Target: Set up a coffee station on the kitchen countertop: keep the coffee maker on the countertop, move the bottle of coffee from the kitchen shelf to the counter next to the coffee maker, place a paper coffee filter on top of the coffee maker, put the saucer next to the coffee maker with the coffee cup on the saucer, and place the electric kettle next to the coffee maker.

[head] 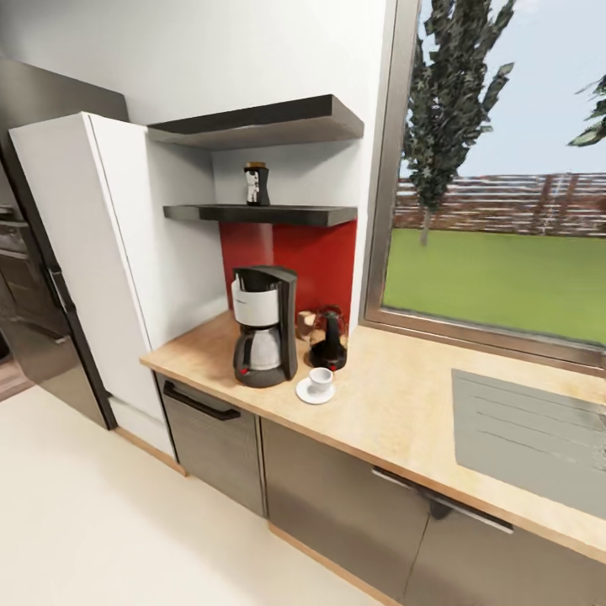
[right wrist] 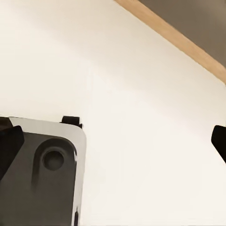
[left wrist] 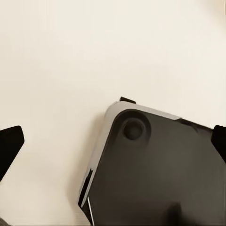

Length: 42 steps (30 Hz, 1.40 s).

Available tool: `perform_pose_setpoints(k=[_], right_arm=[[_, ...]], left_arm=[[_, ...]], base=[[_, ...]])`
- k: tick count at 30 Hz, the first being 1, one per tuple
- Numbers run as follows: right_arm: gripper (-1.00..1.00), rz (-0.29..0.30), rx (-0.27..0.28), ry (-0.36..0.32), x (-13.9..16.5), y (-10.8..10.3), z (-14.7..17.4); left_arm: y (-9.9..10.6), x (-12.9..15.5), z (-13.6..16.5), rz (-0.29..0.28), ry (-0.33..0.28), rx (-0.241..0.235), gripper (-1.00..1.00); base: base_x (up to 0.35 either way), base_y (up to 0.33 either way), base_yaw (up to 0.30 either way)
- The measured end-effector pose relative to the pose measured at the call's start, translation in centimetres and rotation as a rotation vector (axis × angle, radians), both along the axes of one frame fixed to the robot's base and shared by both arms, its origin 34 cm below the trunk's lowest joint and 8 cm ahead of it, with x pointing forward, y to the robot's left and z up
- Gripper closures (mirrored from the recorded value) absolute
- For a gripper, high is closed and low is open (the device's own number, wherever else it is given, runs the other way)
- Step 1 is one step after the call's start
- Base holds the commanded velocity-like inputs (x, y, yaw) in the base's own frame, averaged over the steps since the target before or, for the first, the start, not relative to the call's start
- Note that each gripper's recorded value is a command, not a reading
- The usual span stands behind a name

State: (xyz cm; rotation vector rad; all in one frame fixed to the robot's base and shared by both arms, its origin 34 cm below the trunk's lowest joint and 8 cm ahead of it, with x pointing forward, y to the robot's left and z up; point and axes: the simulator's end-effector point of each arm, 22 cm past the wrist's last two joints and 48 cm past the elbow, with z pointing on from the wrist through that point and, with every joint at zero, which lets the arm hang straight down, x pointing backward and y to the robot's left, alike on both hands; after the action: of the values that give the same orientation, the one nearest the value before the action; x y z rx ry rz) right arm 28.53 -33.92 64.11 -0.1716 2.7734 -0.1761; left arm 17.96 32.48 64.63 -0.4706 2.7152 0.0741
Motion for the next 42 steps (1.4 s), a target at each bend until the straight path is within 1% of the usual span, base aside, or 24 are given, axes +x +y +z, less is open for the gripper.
perform_pose_setpoints(k=[1, 2, 4, 14, 17, 20, 23, 32, 42], right_arm=[[-1.00, 0.000, 0.000, 0.000, 0.0, 0.0, 0.0], [-1.00, 0.000, -0.001, 0.000, 0.0, -0.1, 0.0], [-1.00, 0.000, -0.001, 0.000, 0.0, -0.1, 0.0], [-1.00, 0.000, -0.002, 0.000, 0.0, -0.1, 0.0], [-1.00, 0.000, -0.002, 0.000, 0.0, -0.2, 0.0], [-1.00, -0.001, -0.004, 0.000, 0.0, -0.3, 0.0], [-1.00, -0.001, -0.004, 0.000, 0.0, -0.3, 0.0], [-1.00, 0.000, -0.002, 0.002, 0.0, -0.1, 0.0], [-1.00, 0.000, -0.001, 0.002, 0.0, 0.0, 0.0]], left_arm=[[-0.1, 0.0, 0.0, 0.000, 0.000, -0.001, -1.00], [-0.4, 0.3, 0.1, 0.000, -0.018, 0.000, -1.00], [-0.5, 0.4, 0.2, 0.001, -0.028, 0.004, -1.00], [-0.5, 0.4, 0.2, 0.001, -0.036, 0.006, -1.00], [-0.9, 0.4, 0.2, 0.004, -0.036, 0.002, -1.00], [-1.7, 0.5, 0.2, 0.008, -0.043, -0.008, -1.00], [-1.8, 0.8, 0.3, 0.014, -0.059, -0.005, -1.00], [-2.2, 0.8, 0.3, 0.010, -0.063, -0.006, -1.00], [-2.2, 0.8, 0.3, 0.010, -0.063, -0.006, -1.00]], base=[[0.232, 0.288, -0.281], [0.232, 0.288, -0.279], [0.233, 0.288, -0.278], [0.233, 0.287, -0.272], [0.223, 0.287, -0.257], [0.205, 0.289, -0.234], [0.188, 0.293, -0.186], [0.127, 0.314, -0.043], [0.016, 0.336, -0.001]])
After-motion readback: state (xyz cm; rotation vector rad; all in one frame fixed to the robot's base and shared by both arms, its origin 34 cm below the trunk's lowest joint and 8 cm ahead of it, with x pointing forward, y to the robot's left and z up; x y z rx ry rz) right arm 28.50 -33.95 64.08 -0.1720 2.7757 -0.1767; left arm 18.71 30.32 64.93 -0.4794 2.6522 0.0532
